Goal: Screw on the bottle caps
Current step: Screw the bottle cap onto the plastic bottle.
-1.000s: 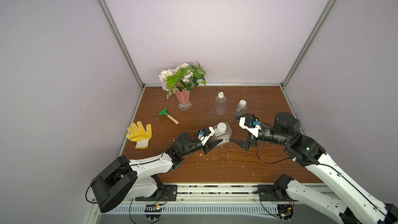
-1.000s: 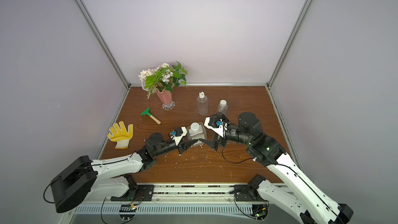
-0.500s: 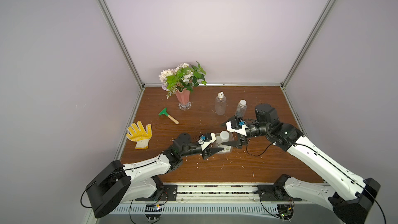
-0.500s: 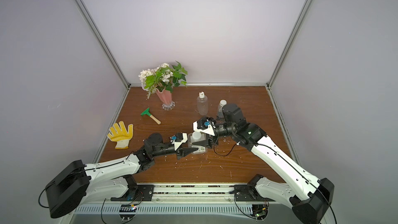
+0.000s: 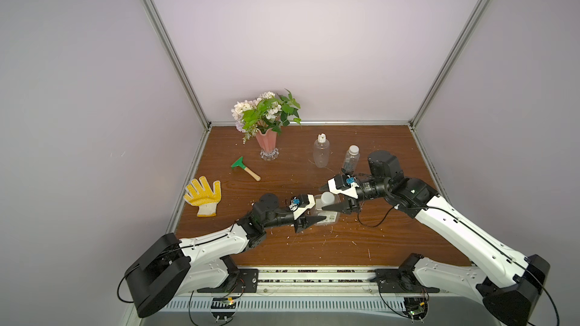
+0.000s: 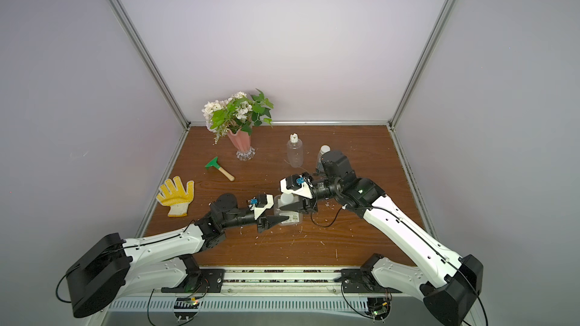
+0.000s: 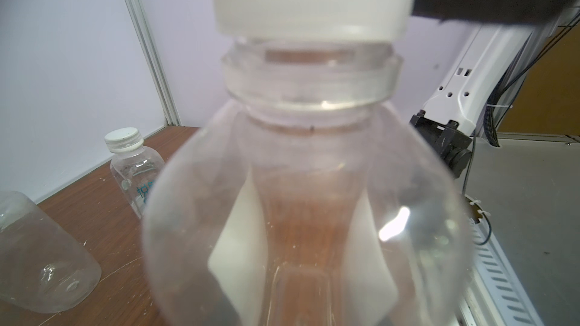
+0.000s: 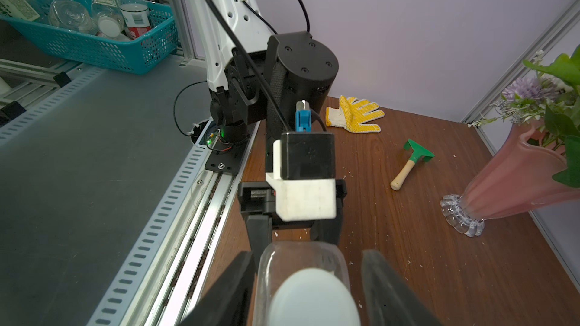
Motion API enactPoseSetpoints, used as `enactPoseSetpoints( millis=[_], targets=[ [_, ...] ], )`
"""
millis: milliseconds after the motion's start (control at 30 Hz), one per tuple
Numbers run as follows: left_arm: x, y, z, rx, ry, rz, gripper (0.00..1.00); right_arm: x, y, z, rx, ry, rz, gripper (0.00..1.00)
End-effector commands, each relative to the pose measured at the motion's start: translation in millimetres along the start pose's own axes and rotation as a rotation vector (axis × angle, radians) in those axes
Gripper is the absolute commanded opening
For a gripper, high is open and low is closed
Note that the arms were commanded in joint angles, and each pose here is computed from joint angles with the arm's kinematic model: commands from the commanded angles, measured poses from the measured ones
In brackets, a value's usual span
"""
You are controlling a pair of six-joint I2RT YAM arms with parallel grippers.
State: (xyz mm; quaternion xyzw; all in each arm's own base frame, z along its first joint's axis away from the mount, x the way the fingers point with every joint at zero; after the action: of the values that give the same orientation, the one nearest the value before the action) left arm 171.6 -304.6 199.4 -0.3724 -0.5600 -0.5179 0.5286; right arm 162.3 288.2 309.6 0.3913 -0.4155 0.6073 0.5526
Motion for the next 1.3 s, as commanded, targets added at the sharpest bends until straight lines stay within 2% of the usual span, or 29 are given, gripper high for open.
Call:
enactPoseSetpoints(
  millis=[0,533,967,1267],
  targets=[
    [24.0,8.7,-0.1,0.017,-0.060,-0.049,0.44,5.1,3.8,1.9,0.028,-0.020,-0.008,0.56],
    [32.3,15.5,-0.9,0.049,-0.083,-0.071,0.44,-9.9,3.9,-0.8,0.014,0.009,-0.055,0.39],
    [42.2,21.9,-0.9,0.080,-0.109,-0.098,0.43,-28.8,2.8,-6.4,0.004,0.042,-0.117,0.37],
    [57.4,34.2,2.2,0.154,-0.155,-0.128,0.43,-44.6,-19.1,-13.0,-0.122,0.060,-0.230,0.34]
  ],
)
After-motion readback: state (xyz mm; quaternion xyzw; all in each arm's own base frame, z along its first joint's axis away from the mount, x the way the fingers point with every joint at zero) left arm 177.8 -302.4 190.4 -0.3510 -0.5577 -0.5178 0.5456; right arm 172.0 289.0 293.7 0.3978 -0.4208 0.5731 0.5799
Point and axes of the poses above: each gripper's point midway between its finger pads, its own z axis back along the fingers, its own y axis along the line the jaws close on, x = y × z, the point moved 1 cm from there along z, back along the fingers, and after that the axes turned 7 degrees about -z, right-handed, at the moved point
